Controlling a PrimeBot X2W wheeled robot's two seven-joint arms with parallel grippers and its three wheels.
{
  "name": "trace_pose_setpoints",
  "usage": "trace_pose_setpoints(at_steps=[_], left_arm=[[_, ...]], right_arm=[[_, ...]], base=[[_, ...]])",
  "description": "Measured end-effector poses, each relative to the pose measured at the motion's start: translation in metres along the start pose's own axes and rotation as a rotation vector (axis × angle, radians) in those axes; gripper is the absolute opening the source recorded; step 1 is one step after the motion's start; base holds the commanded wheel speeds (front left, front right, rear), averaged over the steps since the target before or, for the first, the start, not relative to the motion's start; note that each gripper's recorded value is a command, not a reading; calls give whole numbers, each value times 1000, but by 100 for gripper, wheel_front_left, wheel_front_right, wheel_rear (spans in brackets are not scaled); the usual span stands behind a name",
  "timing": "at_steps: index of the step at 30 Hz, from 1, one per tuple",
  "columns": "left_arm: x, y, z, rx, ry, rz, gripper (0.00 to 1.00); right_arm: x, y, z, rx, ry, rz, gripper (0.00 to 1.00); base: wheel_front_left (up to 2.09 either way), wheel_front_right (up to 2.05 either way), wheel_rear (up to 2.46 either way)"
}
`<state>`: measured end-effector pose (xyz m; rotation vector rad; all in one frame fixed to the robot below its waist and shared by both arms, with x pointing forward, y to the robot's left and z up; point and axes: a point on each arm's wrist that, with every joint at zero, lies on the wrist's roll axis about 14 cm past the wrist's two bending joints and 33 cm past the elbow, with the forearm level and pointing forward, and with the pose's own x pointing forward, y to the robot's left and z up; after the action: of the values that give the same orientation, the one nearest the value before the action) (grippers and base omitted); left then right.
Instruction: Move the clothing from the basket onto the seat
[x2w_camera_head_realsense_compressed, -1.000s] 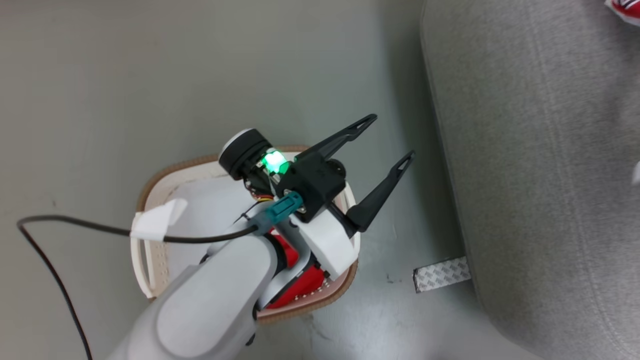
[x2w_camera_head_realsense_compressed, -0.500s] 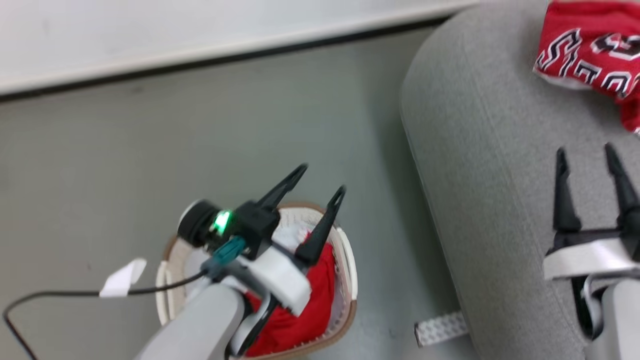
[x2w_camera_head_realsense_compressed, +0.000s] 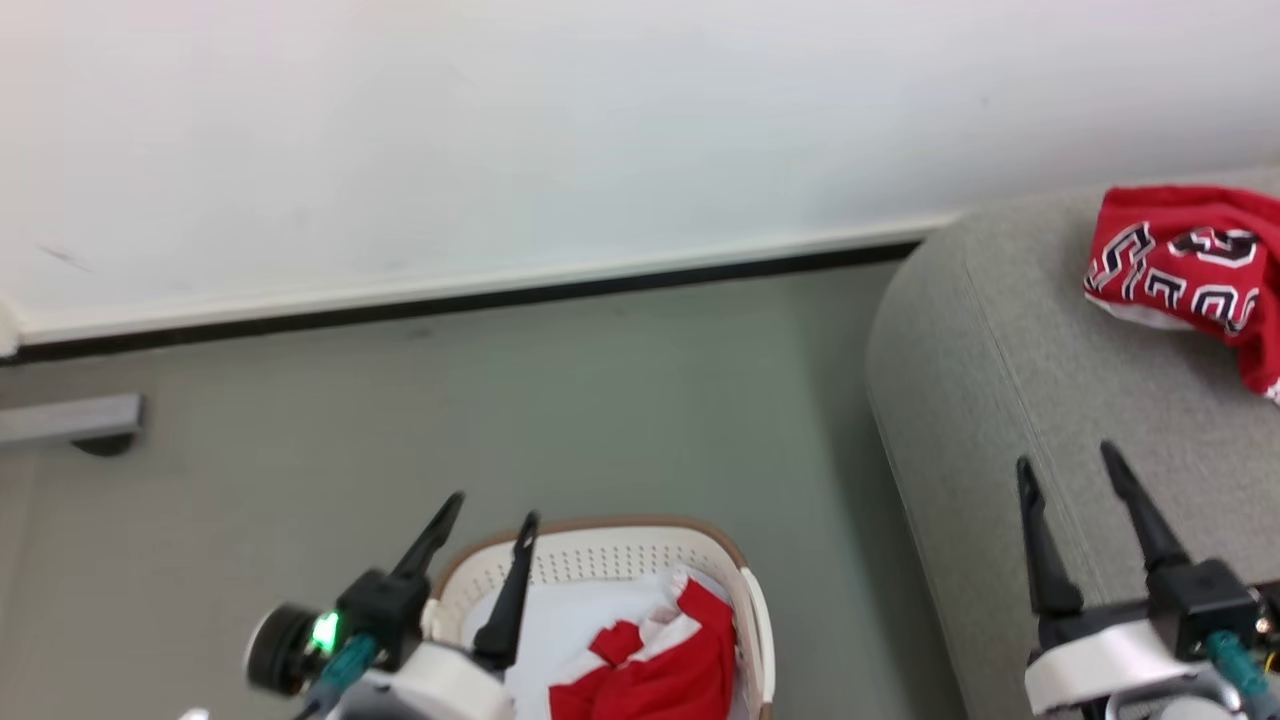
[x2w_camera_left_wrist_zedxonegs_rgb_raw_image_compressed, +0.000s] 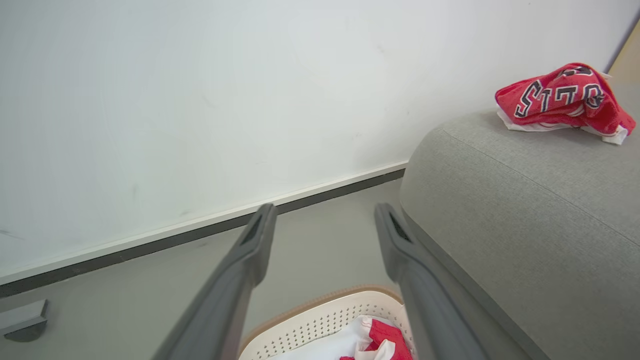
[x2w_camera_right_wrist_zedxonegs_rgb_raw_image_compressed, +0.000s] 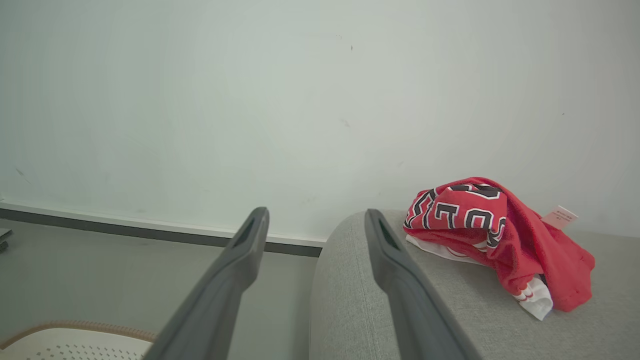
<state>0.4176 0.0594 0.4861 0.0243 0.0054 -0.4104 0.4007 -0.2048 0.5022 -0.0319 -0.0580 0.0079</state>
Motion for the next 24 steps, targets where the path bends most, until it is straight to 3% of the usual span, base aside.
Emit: trace_pose_setpoints(at_steps=[13,24], left_arm=[[-67,41,0,-18,-2,249,100],[-86,52,-2,-24,-4,302,100]], right_arm=[[-38,29,-10,51,36,69,100],[-41,36,-14,76,48,88,100]], base=[[0,0,0],[0,0,0]])
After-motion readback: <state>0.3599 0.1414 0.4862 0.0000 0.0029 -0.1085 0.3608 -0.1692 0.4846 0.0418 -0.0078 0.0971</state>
